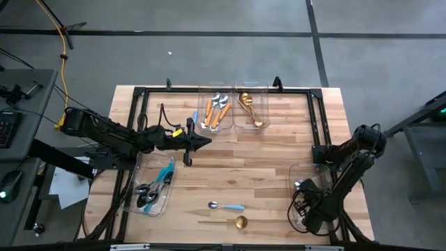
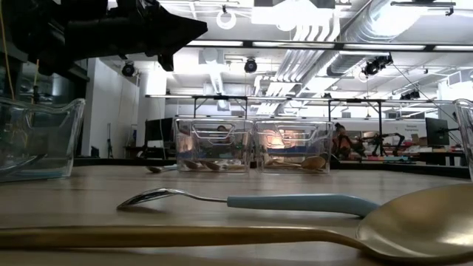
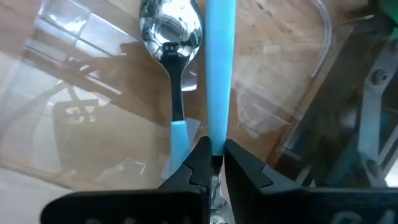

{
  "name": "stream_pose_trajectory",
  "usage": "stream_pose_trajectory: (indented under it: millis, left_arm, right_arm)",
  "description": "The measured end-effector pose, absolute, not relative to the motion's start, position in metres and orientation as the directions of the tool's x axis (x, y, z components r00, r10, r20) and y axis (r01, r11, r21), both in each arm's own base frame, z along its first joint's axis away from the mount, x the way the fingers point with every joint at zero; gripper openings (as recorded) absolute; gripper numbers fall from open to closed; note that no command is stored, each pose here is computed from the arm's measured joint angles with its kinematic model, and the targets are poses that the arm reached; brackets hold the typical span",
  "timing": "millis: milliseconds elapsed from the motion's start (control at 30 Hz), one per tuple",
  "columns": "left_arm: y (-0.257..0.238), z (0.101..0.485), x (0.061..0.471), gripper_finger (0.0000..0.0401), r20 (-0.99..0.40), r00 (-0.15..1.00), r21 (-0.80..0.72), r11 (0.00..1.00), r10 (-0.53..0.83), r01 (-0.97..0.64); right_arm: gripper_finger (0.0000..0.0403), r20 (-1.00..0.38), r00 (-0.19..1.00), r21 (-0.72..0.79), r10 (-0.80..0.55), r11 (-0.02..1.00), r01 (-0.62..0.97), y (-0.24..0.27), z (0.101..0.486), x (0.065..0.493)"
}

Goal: Sort silverware by color (type)
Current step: Put the blue spoon into the bottom right transparent bin

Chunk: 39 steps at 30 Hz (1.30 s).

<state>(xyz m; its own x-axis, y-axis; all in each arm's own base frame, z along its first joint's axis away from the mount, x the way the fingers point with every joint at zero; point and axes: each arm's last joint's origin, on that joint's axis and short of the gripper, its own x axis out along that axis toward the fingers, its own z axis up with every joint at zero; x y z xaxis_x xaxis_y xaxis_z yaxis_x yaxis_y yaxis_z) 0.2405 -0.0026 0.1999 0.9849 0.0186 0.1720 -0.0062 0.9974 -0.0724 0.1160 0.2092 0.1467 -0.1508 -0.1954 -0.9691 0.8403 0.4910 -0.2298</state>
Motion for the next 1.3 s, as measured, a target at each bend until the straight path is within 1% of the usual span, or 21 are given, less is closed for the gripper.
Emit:
stream_pose_trajectory:
  millis: [367, 467, 567, 767, 900, 1033, 1167, 1300]
  left_arm:
    - [-0.003, 0.2, 0.24, 0.0, 0.172, 0.985, -0.072, 0.997, 0.019, -0.006]
    - [-0.003, 0.2, 0.24, 0.0, 0.172, 0.985, -0.073, 0.997, 0.019, -0.006]
    - [-0.003, 0.2, 0.24, 0.0, 0.172, 0.985, -0.072, 0.997, 0.019, -0.007]
    - [-0.003, 0.2, 0.24, 0.0, 0.172, 0.985, -0.072, 0.997, 0.019, -0.006]
    - [-0.003, 0.2, 0.24, 0.0, 0.172, 0.985, -0.073, 0.997, 0.019, -0.007]
    - [-0.003, 0.2, 0.24, 0.0, 0.172, 0.985, -0.072, 0.997, 0.019, -0.006]
    - [-0.003, 0.2, 0.24, 0.0, 0.172, 0.985, -0.073, 0.997, 0.019, -0.006]
    - [-0.003, 0.2, 0.24, 0.0, 0.172, 0.985, -0.072, 0.997, 0.019, -0.007]
  right_arm:
    - [0.0019, -0.973, -0.143, -0.217, -0.183, 0.494, 0.842, 0.21, 0.146, 0.117]
    - [0.0025, -0.975, -0.139, -0.21, -0.175, 0.506, 0.836, 0.211, 0.146, 0.117]
    - [0.0048, -0.975, -0.137, -0.208, -0.172, 0.516, 0.831, 0.211, 0.146, 0.117]
    - [0.0117, -0.975, -0.138, -0.209, -0.173, 0.519, 0.829, 0.211, 0.146, 0.117]
    - [0.0147, -0.975, -0.138, -0.211, -0.174, 0.534, 0.819, 0.211, 0.146, 0.117]
    - [0.0161, -0.975, -0.138, -0.212, -0.174, 0.54, 0.814, 0.211, 0.146, 0.117]
    - [0.0162, -0.976, -0.136, -0.211, -0.172, 0.576, 0.789, 0.213, 0.151, 0.118]
    - [0.0163, -0.966, -0.151, -0.249, -0.209, 0.595, 0.764, 0.215, 0.163, 0.119]
